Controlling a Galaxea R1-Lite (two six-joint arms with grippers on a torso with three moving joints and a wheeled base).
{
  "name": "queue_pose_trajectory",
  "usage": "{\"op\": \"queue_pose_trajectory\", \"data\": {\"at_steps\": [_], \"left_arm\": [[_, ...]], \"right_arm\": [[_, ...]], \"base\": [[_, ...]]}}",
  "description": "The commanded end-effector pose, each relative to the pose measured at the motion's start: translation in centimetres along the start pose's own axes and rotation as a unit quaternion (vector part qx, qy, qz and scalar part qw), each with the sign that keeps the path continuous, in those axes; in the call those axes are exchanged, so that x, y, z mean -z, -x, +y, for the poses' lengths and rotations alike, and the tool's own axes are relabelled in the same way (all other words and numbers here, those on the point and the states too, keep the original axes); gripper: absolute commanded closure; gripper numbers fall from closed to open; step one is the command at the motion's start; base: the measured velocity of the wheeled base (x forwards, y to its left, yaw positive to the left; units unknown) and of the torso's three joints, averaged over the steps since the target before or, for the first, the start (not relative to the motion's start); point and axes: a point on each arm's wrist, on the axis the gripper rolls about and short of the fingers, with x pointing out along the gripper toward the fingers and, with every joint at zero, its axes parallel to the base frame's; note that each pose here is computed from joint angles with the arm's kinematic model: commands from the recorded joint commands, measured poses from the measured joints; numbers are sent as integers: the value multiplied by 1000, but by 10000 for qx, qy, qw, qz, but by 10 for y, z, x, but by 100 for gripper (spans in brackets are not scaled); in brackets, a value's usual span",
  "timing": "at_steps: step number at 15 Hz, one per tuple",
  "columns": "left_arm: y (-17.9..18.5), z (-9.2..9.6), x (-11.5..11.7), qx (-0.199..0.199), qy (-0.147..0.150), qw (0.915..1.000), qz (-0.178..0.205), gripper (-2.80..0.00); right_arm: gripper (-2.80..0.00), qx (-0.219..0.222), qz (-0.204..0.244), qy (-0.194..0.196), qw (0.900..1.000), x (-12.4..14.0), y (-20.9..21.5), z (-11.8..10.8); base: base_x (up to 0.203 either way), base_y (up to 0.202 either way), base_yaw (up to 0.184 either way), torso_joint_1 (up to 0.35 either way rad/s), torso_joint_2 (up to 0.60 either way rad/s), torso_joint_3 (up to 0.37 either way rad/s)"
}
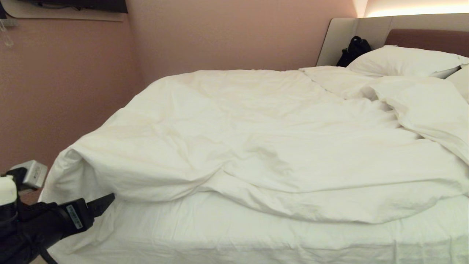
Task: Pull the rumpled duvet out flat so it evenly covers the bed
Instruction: Flatten the corners of the folded blanket
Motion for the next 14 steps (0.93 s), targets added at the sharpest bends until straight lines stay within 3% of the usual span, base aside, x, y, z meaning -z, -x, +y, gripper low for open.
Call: {"op": "queue_pose_trajectory", "data": {"at_steps": [1,4,8,12,14], "left_arm": [[-22,-4,6,-89,-84,9990,426,-280],[-50,-10,9,-237,-81,9964,813,-280],[-65,-16,10,-292,3,9946,991,-280],[-69,-11,18,-1196,-288,9885,884,-280],[-67,-7,22,-1644,-553,9814,817,-280]], "right_arm": [[0,-2,4,-1,10000,0,0,0],[0,-2,4,-1,10000,0,0,0],[0,-2,4,-1,10000,0,0,0],[0,-2,4,-1,10000,0,0,0],[0,-2,4,-1,10000,0,0,0]], "base": [[0,0,0,0,0,0],[0,0,0,0,0,0],[0,0,0,0,0,0],[0,0,0,0,0,0],[0,0,0,0,0,0]]}}
